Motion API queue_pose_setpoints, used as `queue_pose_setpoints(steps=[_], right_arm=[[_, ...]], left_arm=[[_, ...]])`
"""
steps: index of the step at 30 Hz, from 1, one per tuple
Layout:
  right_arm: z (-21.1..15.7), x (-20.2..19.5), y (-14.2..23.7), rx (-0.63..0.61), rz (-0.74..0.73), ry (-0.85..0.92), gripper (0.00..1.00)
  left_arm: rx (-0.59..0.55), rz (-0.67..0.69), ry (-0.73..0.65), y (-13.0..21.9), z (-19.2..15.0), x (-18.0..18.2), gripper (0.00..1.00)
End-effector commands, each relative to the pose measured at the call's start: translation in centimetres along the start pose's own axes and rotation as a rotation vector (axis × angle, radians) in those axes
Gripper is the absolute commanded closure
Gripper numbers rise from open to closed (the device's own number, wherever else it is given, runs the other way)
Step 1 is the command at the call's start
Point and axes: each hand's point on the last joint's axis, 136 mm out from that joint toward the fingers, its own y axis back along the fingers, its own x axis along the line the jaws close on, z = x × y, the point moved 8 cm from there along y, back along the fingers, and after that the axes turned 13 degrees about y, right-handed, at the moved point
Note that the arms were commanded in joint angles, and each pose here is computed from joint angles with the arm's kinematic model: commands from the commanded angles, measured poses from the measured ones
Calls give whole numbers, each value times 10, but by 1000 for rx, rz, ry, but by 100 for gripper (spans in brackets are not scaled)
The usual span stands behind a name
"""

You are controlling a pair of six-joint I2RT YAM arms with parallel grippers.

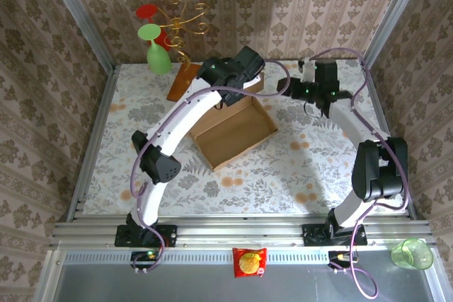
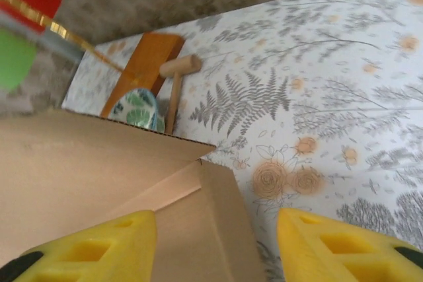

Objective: Fold the paper box

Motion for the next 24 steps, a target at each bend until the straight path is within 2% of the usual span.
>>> queue_pose_setpoints(steps=[1,4,14,19,24], right_arm=[[15,21,2,-235,152,485,43],[5,26,0,-197,179,636,37],[3,23,-15,-140,178,754,36],[16,30,-24,-144,203,780,38],[16,37,-32,-123,241,782,47]], left_arm=[[-89,-19,-13,11,4,6,100],[-92,-56,-35,6,1,8,100],[-126,-140,-94,-1,-2,18,100],[-131,-150,-108,-4,0,18,100],[-142,-146,-101,-6,2,21,100]])
